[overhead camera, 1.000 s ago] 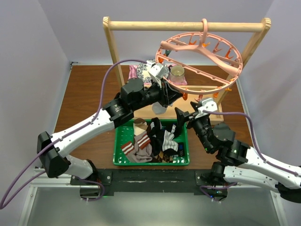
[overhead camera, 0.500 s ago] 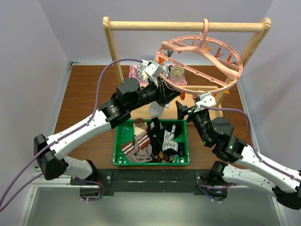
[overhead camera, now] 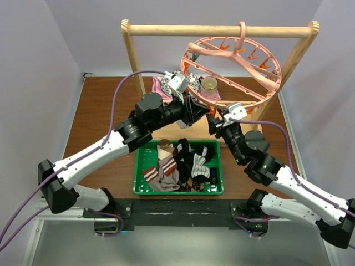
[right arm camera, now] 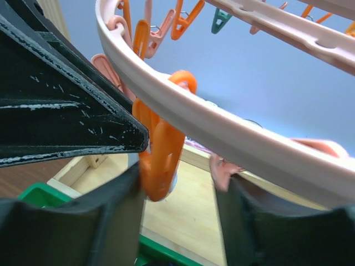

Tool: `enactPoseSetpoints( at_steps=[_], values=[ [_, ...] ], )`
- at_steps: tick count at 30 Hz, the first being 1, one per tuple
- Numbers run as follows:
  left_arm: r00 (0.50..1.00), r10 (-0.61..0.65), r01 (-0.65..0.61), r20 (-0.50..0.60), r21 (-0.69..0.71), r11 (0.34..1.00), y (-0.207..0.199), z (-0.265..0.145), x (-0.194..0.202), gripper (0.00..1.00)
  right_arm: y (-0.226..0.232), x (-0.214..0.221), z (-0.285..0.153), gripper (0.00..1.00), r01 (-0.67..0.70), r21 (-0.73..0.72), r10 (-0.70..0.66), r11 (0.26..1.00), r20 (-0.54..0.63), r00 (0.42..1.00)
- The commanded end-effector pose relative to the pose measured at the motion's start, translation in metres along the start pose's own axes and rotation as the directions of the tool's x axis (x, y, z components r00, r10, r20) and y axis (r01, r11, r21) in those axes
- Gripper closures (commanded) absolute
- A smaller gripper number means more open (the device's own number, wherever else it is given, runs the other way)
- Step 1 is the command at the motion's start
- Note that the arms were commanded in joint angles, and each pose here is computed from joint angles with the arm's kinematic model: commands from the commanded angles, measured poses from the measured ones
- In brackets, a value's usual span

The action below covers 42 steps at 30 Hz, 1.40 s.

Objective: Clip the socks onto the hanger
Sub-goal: Open the clamp at the hanger.

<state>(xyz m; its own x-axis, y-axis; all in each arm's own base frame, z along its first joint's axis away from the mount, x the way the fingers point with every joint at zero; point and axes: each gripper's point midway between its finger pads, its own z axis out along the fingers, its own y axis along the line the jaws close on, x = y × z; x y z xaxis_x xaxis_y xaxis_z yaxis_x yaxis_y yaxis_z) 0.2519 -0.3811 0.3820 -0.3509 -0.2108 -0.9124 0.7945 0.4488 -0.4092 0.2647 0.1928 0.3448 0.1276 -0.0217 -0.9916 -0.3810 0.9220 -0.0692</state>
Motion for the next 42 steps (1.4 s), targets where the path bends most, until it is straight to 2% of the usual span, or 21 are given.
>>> enactPoseSetpoints(
  at_steps=[1, 3, 10, 13, 16, 18, 20, 22, 30, 42],
  values=[
    [0.998, 0.009, -0.01, 0.055, 0.015, 1.0, -0.007, -0.01, -0.018, 0.82, -0.004, -0.04, 0.004, 0.57, -0.022, -0.025, 0.025, 0.999, 0.104, 0.994],
    [0.998, 0.009, -0.01, 0.055, 0.016, 1.0, -0.007, -0.01, -0.018, 0.82, -0.004, -0.038, 0.005, 0.63, -0.023, -0.027, 0.025, 0.999, 0.102, 0.994],
    [0.999, 0.005, -0.006, 0.054, 0.021, 1.0, -0.009, -0.011, -0.018, 0.82, 0.0, -0.036, 0.004, 0.76, -0.047, -0.05, 0.052, 0.998, 0.099, 0.994],
    [0.998, -0.004, 0.002, 0.055, 0.027, 1.0, -0.01, -0.011, -0.019, 0.78, 0.003, -0.035, 0.004, 0.84, -0.054, -0.063, 0.06, 0.997, 0.094, 0.994],
    [0.999, -0.01, 0.008, 0.052, 0.04, 0.999, -0.013, -0.014, -0.019, 0.56, 0.005, -0.035, 0.004, 0.88, -0.06, -0.075, 0.067, 0.995, 0.089, 0.994],
    [0.999, -0.013, 0.011, 0.049, 0.05, 0.999, -0.015, -0.015, -0.019, 0.51, 0.006, -0.034, 0.005, 0.9, -0.068, -0.079, 0.075, 0.995, 0.086, 0.993],
    [0.999, -0.019, 0.016, 0.049, 0.056, 0.998, -0.017, -0.016, -0.019, 0.36, 0.007, -0.035, 0.005, 0.91, -0.075, -0.083, 0.082, 0.994, 0.086, 0.993],
    [0.999, -0.018, 0.015, 0.05, 0.063, 0.998, -0.018, -0.016, -0.019, 0.25, 0.009, -0.036, 0.005, 0.92, -0.082, -0.093, 0.09, 0.992, 0.083, 0.992],
    [0.998, -0.015, 0.009, 0.069, 0.084, 0.996, -0.019, -0.005, -0.021, 0.23, 0.016, -0.036, 0.002, 0.94, -0.131, -0.131, 0.141, 0.983, 0.074, 0.987],
    [0.992, 0.015, -0.025, 0.122, 0.083, 0.996, -0.021, 0.005, -0.041, 0.29, 0.026, -0.028, 0.005, 0.95, -0.177, -0.156, 0.186, 0.972, 0.043, 0.982]
  ],
)
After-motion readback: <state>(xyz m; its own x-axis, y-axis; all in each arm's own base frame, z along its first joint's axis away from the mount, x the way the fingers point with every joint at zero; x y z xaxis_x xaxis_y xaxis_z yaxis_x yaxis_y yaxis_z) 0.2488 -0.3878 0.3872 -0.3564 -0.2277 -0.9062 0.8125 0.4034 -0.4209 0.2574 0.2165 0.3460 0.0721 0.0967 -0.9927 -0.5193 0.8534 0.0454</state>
